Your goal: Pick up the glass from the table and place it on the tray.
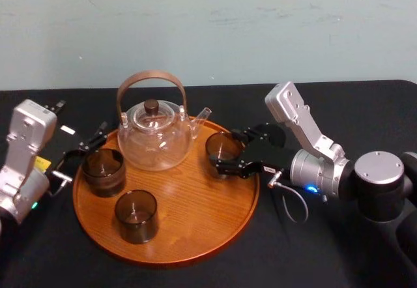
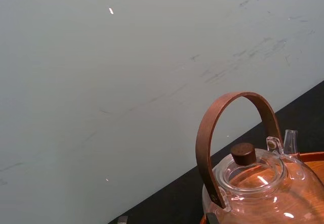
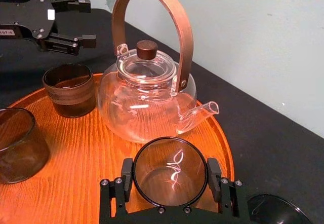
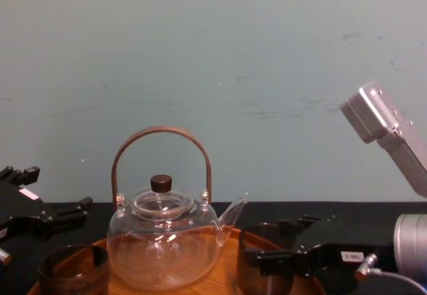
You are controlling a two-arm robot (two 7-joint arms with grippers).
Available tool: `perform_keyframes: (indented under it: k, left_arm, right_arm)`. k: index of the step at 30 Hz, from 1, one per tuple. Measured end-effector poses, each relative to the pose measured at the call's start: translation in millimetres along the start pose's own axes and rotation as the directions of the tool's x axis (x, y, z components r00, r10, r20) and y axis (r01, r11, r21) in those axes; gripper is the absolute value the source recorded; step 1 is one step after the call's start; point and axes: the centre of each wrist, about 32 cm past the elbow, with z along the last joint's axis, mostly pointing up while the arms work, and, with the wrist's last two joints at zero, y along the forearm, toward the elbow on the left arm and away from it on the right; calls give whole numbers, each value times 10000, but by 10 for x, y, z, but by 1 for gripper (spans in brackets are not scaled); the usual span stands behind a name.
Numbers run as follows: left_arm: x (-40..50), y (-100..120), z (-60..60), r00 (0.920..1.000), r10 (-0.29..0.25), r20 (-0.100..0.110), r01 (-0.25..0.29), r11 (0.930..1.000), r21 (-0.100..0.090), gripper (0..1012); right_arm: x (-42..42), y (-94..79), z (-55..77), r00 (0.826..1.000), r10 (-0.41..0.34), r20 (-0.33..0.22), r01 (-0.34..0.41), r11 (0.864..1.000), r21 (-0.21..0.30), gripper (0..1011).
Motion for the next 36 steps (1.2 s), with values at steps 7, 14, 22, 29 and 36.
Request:
perform_keyframes:
  k: [7, 14, 22, 29, 36]
  left_arm:
    - [0, 0, 0, 10000, 0, 0, 0, 10000, 0, 1001]
    - [0, 0, 0, 10000, 0, 0, 0, 10000, 0, 1001]
    - [0, 0, 0, 10000, 0, -1, 0, 10000, 0, 1001]
    - [0, 0, 0, 10000, 0, 0, 0, 10000, -1, 1001]
    - [0, 0, 0, 10000, 0, 0, 0, 10000, 0, 1001]
  right_arm:
    - [-1, 1, -9, 10000, 0, -34, 0, 10000, -71, 889]
    - [-6, 0, -22, 10000, -28, -34, 28, 9999, -145, 889]
    - [-13, -1, -30, 10000, -91, 6, 91, 9998, -195, 889]
    - [-12, -2, -27, 10000, -83, -10, 83, 9998, -181, 950]
    - [-10, -2, -25, 10000, -80, -20, 80, 9998, -170, 1002]
